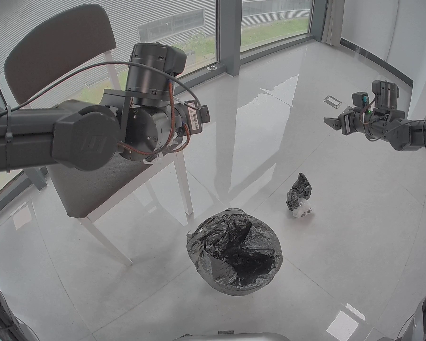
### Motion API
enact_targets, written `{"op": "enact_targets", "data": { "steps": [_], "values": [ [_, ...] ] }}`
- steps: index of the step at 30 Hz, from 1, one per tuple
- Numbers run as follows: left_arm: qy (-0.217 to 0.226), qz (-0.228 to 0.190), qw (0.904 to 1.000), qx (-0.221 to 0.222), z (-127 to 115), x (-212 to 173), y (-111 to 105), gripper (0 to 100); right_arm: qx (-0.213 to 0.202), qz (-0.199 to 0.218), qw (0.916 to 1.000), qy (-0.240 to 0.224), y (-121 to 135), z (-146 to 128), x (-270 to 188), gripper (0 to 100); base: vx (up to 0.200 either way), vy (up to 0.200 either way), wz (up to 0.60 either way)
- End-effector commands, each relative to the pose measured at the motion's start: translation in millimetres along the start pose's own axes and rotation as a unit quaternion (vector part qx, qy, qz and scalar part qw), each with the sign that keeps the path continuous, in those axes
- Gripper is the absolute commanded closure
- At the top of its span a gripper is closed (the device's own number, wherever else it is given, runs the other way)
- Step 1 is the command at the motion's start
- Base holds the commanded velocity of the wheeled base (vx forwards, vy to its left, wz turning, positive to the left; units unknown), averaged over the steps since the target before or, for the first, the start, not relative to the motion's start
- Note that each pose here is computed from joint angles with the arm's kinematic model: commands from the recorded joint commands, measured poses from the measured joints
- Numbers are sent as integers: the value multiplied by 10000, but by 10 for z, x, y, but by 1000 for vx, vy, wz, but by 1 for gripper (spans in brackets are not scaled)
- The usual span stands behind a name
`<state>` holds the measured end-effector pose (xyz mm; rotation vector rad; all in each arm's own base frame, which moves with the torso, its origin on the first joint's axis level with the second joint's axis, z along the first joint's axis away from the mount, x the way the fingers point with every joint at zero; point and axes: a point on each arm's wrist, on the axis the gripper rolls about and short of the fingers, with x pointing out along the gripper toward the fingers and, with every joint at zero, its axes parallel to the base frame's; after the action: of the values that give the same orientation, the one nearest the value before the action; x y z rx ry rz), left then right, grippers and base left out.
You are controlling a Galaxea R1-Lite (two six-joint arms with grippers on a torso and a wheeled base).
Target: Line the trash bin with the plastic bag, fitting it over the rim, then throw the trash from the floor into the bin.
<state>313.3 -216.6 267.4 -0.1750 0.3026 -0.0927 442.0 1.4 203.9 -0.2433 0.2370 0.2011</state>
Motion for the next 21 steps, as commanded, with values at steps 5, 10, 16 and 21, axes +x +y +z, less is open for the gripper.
{"op": "enact_targets", "data": {
  "steps": [5, 10, 16, 21],
  "values": [
    [96, -72, 9999, 2, -44, 64, 12, 0, 62, -63, 9999, 61, 54, -326, -307, 0, 200, 0, 0],
    [87, -122, 9999, 26, -56, 61, -18, 0, 175, -40, 9986, 502, 27, -639, -171, 0, 80, 0, 0],
    [32, -127, 9999, 1, -16, 42, -8, 0, 387, 96, 9907, 1302, 49, -1312, 155, 0, 0, 0, 0],
    [-24, -93, 9999, -44, 32, 16, 31, 0, 460, 213, 9857, 1609, 134, -1835, 493, 0, 0, 0, 0]
  ]
}}
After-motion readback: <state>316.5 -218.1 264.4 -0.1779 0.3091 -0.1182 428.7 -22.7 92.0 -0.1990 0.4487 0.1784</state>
